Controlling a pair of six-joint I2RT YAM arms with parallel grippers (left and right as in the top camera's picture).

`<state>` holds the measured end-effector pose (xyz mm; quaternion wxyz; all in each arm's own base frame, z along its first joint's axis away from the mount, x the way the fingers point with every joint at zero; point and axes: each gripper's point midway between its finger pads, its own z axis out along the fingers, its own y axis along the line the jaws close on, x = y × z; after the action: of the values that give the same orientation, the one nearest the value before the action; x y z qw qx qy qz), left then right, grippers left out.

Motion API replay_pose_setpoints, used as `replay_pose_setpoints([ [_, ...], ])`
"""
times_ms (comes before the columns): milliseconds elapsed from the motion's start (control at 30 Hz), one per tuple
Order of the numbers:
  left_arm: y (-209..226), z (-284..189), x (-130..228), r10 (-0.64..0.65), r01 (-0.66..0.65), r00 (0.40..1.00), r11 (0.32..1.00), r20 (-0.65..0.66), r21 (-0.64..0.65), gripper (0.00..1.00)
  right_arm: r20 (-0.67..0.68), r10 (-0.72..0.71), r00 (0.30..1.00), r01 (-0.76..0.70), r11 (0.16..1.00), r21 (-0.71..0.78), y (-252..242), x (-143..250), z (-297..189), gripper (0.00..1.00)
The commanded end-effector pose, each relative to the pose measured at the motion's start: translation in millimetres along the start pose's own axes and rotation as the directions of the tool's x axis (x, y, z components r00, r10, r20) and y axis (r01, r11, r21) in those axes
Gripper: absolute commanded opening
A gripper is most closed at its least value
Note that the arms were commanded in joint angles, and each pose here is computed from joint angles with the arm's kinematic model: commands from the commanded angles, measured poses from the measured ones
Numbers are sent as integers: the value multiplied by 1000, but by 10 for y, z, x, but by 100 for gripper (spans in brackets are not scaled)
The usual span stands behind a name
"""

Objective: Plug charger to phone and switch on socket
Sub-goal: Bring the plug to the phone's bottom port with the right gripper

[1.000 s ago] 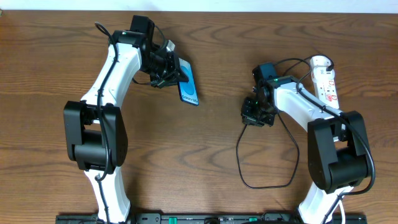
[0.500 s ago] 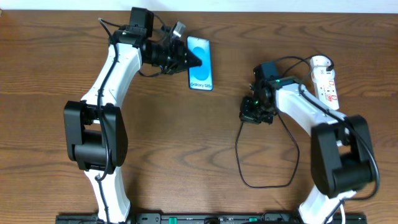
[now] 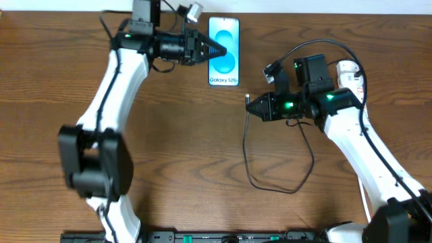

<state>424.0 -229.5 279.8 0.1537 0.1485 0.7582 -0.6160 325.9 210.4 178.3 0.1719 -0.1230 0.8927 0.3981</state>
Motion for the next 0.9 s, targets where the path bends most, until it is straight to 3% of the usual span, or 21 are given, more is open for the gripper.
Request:
replay_pose_setpoints([
  [0, -513, -186, -107, 94, -89, 993, 994, 78, -66, 7, 36, -102, 994, 107, 975, -193, 441, -41, -158, 1],
  [167, -749, -248, -108, 128, -123, 987, 991, 97, -58, 7, 87, -163, 983, 182, 941, -285, 655, -122, -246, 1],
  [367, -767, -251, -104, 128, -123, 987, 991, 96, -55, 7, 92, -119, 989, 144, 930, -338, 765, -181, -279, 1],
  [533, -839, -254, -154, 101, -99, 989, 995, 108, -26, 7, 117, -173, 978, 208, 849, -486, 1064, -209, -421, 1],
  [867, -988, -259, -179, 116, -120, 988, 992, 100, 36, 7, 107, -151, 983, 185, 844, -504, 1099, -222, -442, 1],
])
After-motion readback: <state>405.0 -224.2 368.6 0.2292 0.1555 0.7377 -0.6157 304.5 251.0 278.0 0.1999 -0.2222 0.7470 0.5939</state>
